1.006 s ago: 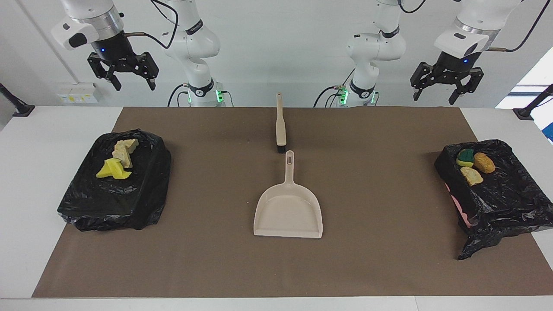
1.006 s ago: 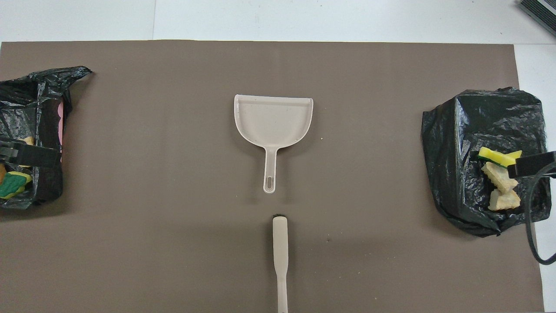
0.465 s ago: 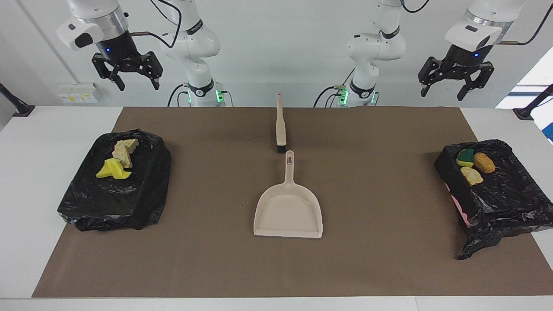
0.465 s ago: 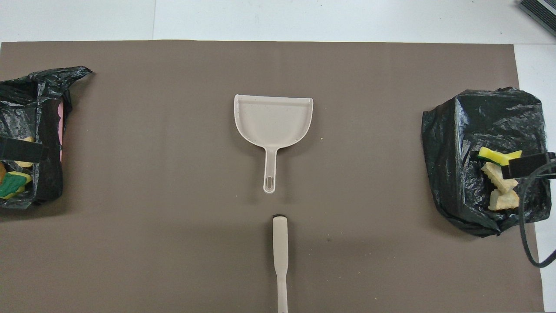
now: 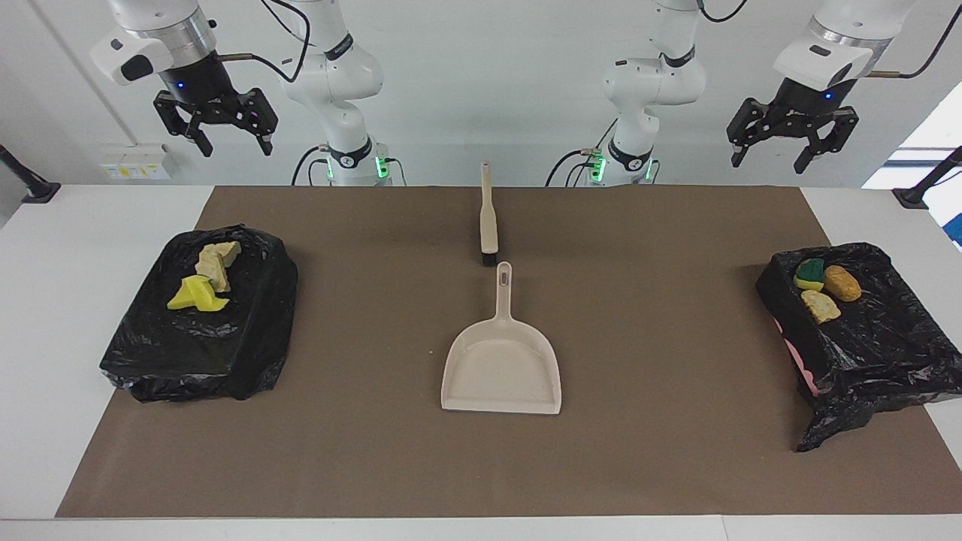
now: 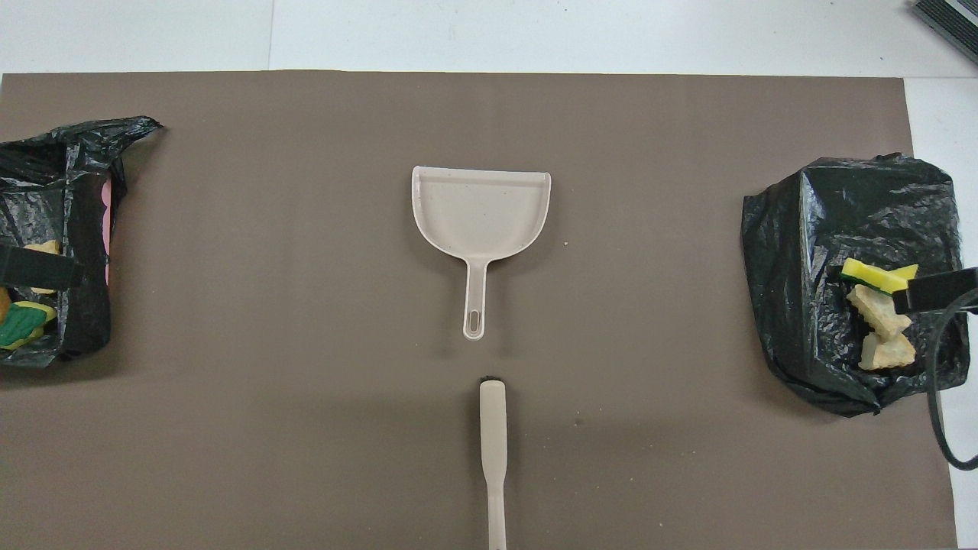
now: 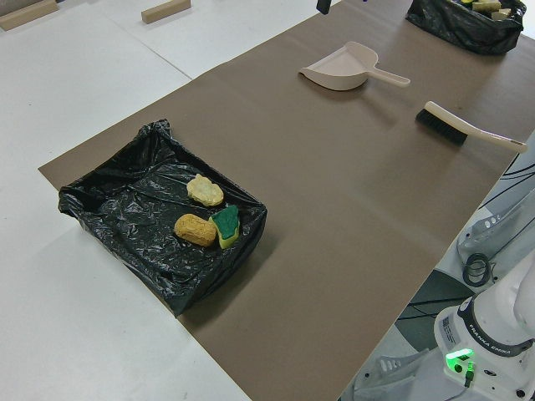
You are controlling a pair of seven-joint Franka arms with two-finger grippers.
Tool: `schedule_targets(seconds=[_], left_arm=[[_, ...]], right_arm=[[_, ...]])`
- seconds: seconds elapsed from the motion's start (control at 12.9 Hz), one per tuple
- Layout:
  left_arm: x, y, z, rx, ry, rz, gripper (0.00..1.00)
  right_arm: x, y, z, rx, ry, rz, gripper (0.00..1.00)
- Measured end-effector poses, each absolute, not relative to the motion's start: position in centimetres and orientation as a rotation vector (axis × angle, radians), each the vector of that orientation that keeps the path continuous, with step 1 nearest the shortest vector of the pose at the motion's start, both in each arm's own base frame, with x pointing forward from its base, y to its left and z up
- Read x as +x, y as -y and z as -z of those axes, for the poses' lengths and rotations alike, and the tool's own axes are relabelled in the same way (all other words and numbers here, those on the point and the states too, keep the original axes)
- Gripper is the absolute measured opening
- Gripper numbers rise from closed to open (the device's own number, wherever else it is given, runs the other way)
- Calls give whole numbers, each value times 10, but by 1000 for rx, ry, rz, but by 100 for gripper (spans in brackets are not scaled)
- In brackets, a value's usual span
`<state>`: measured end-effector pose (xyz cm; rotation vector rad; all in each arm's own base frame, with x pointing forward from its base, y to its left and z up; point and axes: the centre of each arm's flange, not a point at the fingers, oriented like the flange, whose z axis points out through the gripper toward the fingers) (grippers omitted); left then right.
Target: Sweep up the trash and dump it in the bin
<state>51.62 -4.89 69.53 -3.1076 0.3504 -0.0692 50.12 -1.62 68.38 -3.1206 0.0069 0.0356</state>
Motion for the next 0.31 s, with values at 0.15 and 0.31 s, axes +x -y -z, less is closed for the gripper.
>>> schedule_targets(seconds=[0.15, 0.31], left_arm=[[516, 48, -695, -3109, -340, 65, 100], [516, 47, -695, -3109, -337, 61, 100]], right_arm=[[500, 13, -686, -3120, 3, -30, 100], [500, 12, -686, -3121, 5, -28, 100]])
